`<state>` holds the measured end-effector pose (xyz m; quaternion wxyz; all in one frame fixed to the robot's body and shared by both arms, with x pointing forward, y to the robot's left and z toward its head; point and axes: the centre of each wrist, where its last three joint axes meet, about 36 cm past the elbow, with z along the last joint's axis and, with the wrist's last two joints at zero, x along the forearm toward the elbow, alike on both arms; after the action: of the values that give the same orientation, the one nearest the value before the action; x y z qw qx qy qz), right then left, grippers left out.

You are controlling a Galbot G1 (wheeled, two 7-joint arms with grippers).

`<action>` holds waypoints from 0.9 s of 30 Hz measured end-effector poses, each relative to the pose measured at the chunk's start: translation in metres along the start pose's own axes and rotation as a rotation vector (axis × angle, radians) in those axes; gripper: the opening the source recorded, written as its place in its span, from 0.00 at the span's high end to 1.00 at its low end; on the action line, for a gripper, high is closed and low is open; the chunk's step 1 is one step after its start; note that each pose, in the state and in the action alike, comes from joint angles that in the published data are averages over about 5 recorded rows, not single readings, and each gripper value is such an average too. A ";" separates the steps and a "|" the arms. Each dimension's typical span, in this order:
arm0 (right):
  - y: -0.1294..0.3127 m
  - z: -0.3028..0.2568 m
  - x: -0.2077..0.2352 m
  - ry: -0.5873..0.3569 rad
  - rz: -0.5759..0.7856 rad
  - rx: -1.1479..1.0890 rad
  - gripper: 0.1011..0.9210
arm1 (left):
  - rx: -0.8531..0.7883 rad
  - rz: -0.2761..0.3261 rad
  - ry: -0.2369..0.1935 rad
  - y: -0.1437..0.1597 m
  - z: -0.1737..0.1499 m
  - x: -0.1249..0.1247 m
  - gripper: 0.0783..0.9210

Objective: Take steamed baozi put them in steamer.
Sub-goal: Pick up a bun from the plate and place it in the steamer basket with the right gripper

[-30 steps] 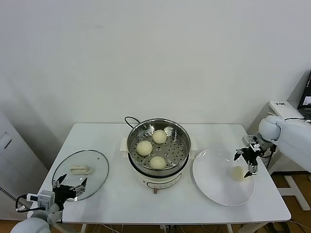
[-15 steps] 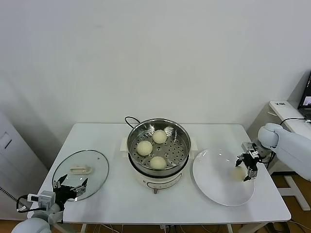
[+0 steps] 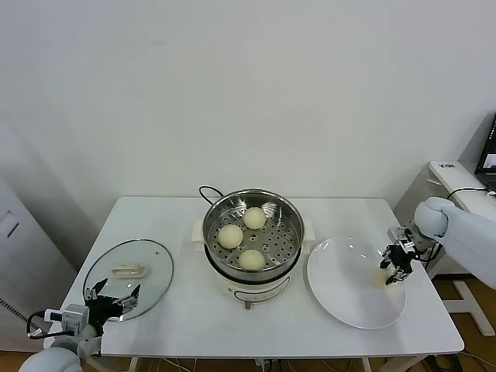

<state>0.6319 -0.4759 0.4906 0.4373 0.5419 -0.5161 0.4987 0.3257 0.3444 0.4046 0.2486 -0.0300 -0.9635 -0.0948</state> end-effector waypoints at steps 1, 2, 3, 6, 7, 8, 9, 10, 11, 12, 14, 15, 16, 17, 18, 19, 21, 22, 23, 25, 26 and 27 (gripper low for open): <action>-0.002 -0.003 0.006 -0.006 0.003 -0.001 0.62 | 0.000 0.000 0.000 0.000 0.000 0.000 0.12; -0.005 -0.007 0.014 -0.012 0.007 -0.002 0.62 | -0.001 0.000 -0.001 0.000 0.000 0.000 0.12; -0.008 -0.011 0.021 -0.020 0.012 -0.003 0.62 | -0.001 -0.001 -0.001 0.000 -0.001 0.000 0.12; -0.018 -0.028 0.046 -0.048 0.027 -0.005 0.62 | -0.004 -0.002 -0.002 0.000 -0.001 0.001 0.12; -0.022 -0.035 0.056 -0.058 0.034 -0.005 0.62 | -0.005 -0.003 -0.002 0.000 -0.001 0.001 0.12; -0.026 -0.043 0.065 -0.068 0.041 -0.006 0.62 | -0.006 -0.003 -0.002 0.000 -0.001 0.001 0.12; -0.029 -0.051 0.074 -0.078 0.048 -0.007 0.62 | -0.007 -0.004 -0.002 0.000 -0.001 0.001 0.12; -0.033 -0.059 0.084 -0.088 0.054 -0.007 0.62 | -0.008 -0.004 -0.003 0.000 -0.001 0.001 0.12; -0.037 -0.068 0.093 -0.099 0.060 -0.008 0.62 | -0.009 -0.004 -0.003 -0.001 -0.001 0.001 0.12; -0.040 -0.077 0.102 -0.109 0.065 -0.008 0.62 | -0.010 -0.004 -0.002 -0.001 -0.001 0.001 0.12; -0.047 -0.096 0.119 -0.131 0.075 -0.010 0.62 | -0.012 -0.004 -0.002 -0.001 -0.001 0.001 0.12; -0.050 -0.106 0.127 -0.142 0.079 -0.012 0.62 | -0.014 -0.005 -0.002 -0.001 0.000 0.001 0.12; -0.053 -0.116 0.134 -0.153 0.082 -0.014 0.62 | -0.015 -0.005 -0.002 -0.001 0.000 0.001 0.12; -0.055 -0.125 0.140 -0.163 0.084 -0.017 0.62 | -0.016 -0.005 -0.002 -0.001 0.000 0.001 0.12; -0.058 -0.135 0.145 -0.174 0.085 -0.020 0.62 | -0.017 -0.005 -0.002 -0.001 0.000 0.001 0.12; -0.059 -0.144 0.150 -0.184 0.085 -0.024 0.62 | -0.017 -0.005 -0.002 -0.001 0.000 0.001 0.12; -0.062 -0.161 0.156 -0.201 0.082 -0.032 0.62 | -0.017 -0.005 -0.004 -0.002 0.000 0.001 0.12; -0.064 -0.169 0.159 -0.210 0.081 -0.037 0.62 | -0.017 -0.005 -0.005 -0.003 0.000 0.001 0.12; -0.065 -0.177 0.161 -0.217 0.080 -0.041 0.62 | -0.017 -0.005 -0.005 -0.003 0.000 0.001 0.12; -0.066 -0.191 0.165 -0.229 0.079 -0.050 0.62 | -0.017 -0.003 -0.007 -0.005 0.000 0.002 0.12; -0.067 -0.198 0.167 -0.233 0.078 -0.055 0.62 | -0.017 -0.003 -0.007 -0.005 0.000 0.002 0.12; -0.067 -0.204 0.167 -0.236 0.078 -0.059 0.62 | -0.018 -0.002 -0.008 -0.006 0.000 0.003 0.12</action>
<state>0.6753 -0.2887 0.6840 0.3696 0.5632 -0.5992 0.4325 0.3229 0.3390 0.4050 0.2445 -0.0315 -0.9636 -0.1036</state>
